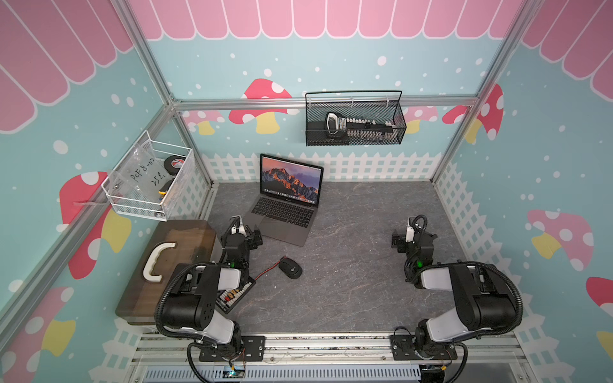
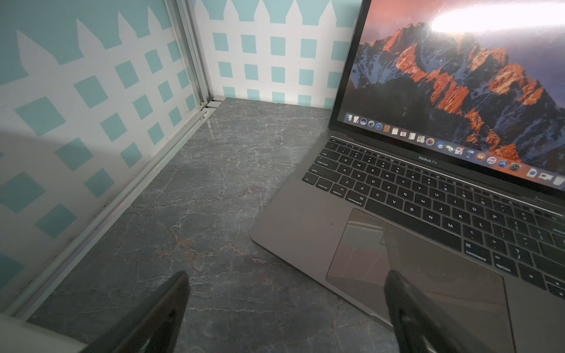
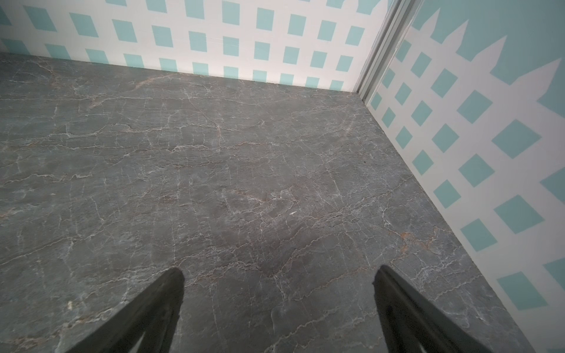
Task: Insert the wireless mouse receiver into the laptop
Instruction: Move the mouse to the center of the board.
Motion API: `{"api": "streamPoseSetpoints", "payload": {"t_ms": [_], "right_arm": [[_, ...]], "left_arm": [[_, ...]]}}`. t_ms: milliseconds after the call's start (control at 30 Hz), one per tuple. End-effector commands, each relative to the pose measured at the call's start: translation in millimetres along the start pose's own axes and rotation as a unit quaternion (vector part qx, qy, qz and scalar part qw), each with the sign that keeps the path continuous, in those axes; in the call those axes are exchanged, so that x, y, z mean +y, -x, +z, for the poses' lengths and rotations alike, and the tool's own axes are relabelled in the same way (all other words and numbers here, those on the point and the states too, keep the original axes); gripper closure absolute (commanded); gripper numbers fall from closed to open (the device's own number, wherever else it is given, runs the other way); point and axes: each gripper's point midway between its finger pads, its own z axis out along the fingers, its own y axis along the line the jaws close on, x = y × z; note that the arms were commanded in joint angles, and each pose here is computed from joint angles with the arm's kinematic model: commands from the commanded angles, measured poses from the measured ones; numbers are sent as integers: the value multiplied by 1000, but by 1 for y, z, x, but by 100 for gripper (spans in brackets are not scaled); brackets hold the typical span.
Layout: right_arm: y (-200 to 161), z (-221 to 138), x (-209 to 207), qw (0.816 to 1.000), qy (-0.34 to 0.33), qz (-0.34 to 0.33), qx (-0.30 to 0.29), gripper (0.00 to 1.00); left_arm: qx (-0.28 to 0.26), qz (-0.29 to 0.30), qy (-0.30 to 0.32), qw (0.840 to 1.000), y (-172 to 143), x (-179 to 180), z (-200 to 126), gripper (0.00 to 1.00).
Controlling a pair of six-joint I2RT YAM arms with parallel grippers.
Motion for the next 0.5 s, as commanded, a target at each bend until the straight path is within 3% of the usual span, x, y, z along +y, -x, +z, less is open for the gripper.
{"api": "streamPoseSetpoints", "payload": {"t_ms": [0, 133, 300, 367, 467], "right_arm": [[4, -1, -1, 1000, -2, -3, -11, 1], [18, -6, 3, 1000, 15, -9, -18, 1], [52, -35, -33, 996, -62, 48, -30, 1], [63, -48, -42, 992, -75, 87, -44, 1], [68, -62, -33, 989, -38, 138, -42, 1]], "left_arm": [[-21, 5, -5, 1000, 15, -2, 1, 0], [-47, 24, 0, 999, 23, -9, -11, 0], [-63, 34, 72, 995, 60, -2, -36, 0], [-53, 11, 89, 995, 77, -4, -42, 0], [-7, -61, 111, 992, 89, -6, -50, 0]]}}
